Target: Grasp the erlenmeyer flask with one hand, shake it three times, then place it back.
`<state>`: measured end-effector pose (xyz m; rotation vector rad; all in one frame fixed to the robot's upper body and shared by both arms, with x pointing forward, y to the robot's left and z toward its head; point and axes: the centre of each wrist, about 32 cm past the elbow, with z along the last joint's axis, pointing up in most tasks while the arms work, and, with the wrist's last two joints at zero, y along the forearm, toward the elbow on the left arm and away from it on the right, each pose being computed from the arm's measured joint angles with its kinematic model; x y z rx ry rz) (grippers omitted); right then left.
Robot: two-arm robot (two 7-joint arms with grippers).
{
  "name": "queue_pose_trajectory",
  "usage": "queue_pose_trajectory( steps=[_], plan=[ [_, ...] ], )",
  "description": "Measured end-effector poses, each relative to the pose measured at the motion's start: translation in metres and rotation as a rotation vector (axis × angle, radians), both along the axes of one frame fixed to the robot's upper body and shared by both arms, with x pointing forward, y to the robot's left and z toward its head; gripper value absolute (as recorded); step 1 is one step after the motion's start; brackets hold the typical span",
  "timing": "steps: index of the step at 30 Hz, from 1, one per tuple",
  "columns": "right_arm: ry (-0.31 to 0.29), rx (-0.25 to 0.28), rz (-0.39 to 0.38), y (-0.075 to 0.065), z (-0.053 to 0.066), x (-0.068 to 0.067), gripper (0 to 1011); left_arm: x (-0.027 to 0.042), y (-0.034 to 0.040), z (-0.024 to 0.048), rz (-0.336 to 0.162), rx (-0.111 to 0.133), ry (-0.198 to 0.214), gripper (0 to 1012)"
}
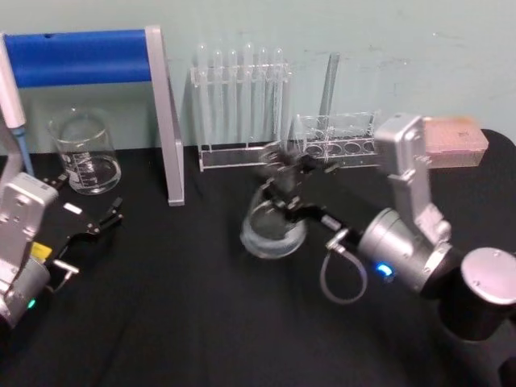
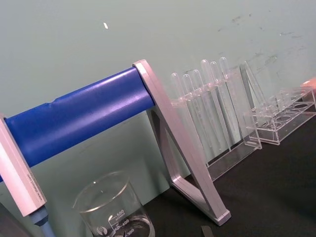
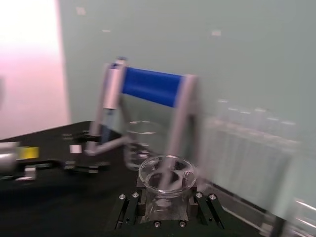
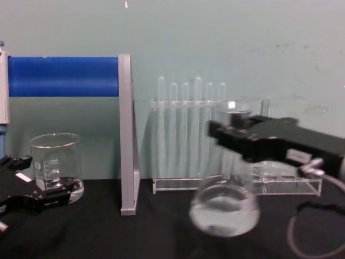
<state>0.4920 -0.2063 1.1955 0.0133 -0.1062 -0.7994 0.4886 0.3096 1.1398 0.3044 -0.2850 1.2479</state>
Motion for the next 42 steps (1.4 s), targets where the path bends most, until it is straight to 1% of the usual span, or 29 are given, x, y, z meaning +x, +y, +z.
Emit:
queue_pose_trajectory(
  steps=[6,12,18,23,27,31,33,35,37,38,41,42],
  plan=[
    [0.011,-0.002,0.132,0.022,0.0,-0.009,450,0.0,0.0,0.0,0.0,0.0,0.0,1001],
    [0.024,-0.01,0.234,0.037,-0.002,-0.018,450,0.0,0.0,0.0,0.0,0.0,0.0,1001],
    [0.03,-0.015,0.291,0.044,-0.002,-0.024,450,0.0,0.0,0.0,0.0,0.0,0.0,1001],
    [0.035,-0.018,0.312,0.046,-0.003,-0.025,450,0.0,0.0,0.0,0.0,0.0,0.0,1001],
    [0.036,-0.017,0.307,0.046,-0.003,-0.024,450,0.0,0.0,0.0,0.0,0.0,0.0,1001],
    [0.037,-0.019,0.28,0.043,-0.003,-0.021,450,0.0,0.0,0.0,0.0,0.0,0.0,1001],
    [0.035,-0.019,0.239,0.038,-0.003,-0.017,450,0.0,0.0,0.0,0.0,0.0,0.0,1001],
    [0.035,-0.019,0.228,0.037,-0.003,-0.015,450,0.0,0.0,0.0,0.0,0.0,0.0,1001],
    [0.033,-0.018,0.191,0.032,-0.003,-0.012,450,0.0,0.0,0.0,0.0,0.0,0.0,1001],
    [0.03,-0.018,0.161,0.028,-0.003,-0.009,450,0.0,0.0,0.0,0.0,0.0,0.0,1001],
    [0.023,-0.018,0.11,0.02,-0.002,-0.004,450,0.0,0.0,0.0,0.0,0.0,0.0,1001],
    [0.019,-0.018,0.072,0.015,-0.001,-0.001,450,0.0,0.0,0.0,0.0,0.0,0.0,1001]
  ],
)
